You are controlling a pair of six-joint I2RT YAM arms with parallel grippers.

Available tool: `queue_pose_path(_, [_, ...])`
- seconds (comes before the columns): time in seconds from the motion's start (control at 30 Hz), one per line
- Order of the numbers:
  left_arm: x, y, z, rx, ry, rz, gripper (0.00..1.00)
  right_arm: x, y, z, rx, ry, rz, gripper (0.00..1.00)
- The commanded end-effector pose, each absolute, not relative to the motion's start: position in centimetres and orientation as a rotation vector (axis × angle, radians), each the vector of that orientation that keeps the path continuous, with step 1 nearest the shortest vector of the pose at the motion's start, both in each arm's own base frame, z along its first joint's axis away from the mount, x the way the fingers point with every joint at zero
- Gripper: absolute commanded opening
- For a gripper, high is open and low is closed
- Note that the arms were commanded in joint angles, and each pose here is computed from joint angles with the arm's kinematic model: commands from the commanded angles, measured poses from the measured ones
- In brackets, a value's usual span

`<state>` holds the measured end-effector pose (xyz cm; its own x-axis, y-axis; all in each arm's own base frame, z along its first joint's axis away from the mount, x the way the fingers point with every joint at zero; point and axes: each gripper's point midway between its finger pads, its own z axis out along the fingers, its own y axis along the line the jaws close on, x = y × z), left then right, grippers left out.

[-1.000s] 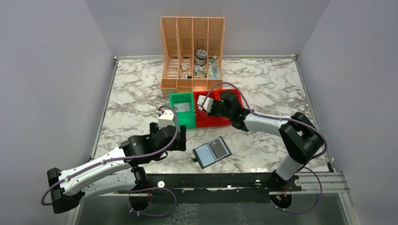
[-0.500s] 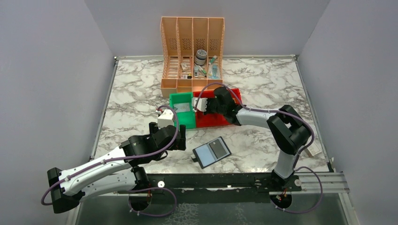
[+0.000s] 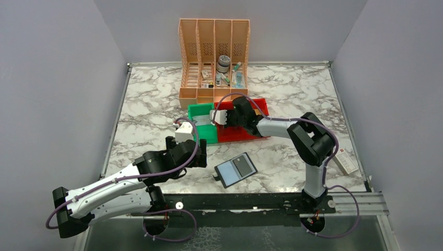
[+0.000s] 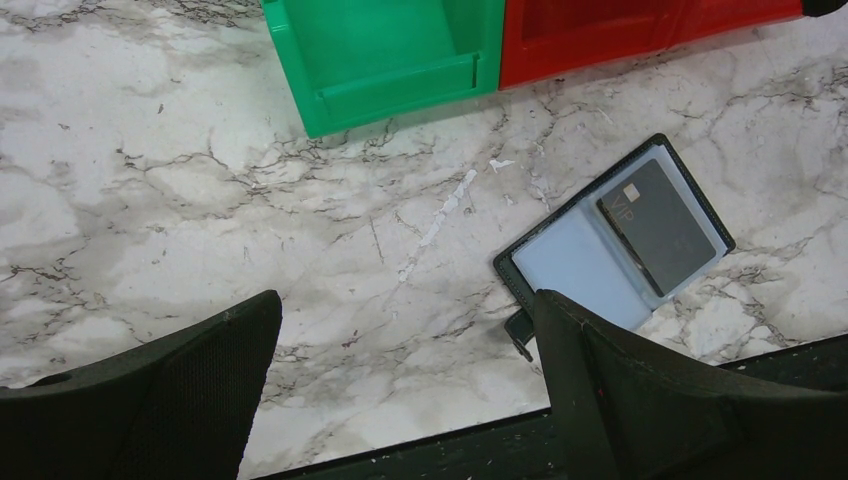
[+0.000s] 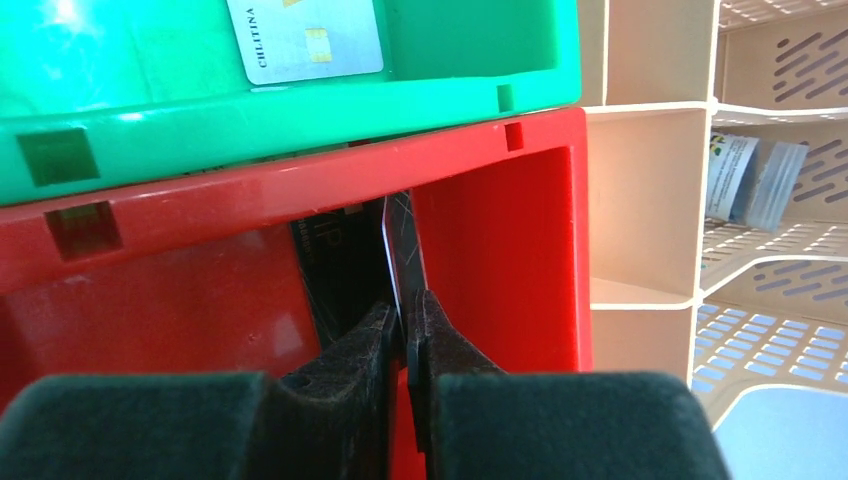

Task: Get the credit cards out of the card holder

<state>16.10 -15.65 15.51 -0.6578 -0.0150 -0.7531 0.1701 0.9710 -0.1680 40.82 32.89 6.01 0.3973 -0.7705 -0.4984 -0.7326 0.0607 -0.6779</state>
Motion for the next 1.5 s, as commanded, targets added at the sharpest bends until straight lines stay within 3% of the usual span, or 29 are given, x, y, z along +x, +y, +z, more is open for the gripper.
queue_pose_path(0.0, [16.3,-15.0,15.5,0.085,2.252,-0.261,0.99,40.7,33.3,5.5,-1.716,1.348,-0.022,0.11])
queue_pose_path(0.1, [16.3,-15.0,15.6,0.082,2.251,-0.265,0.99,40.5,33.3,4.8,-1.743,1.375,-0.005,0.24])
queue_pose_path(0.37, [16.2,-15.0,15.6,0.076,2.249,-0.275,0.99,40.4,33.3,4.6,-1.752,1.403,0.006,0.27])
queue_pose_path(0.43, [16.2,-14.9,15.6,0.073,2.25,-0.279,0.99,40.4,33.3,4.6,-1.76,1.406,0.007,0.32])
queue_pose_path(1.2, [16.1,-15.2,15.4,0.092,2.262,-0.277,0.99,40.0,32.8,3.9,-1.807,1.496,0.028,0.35])
queue_pose_path(1.47, [16.2,-15.4,15.1,0.105,2.271,-0.268,0.99,40.9,33.5,6.1,-1.719,1.47,0.023,0.36])
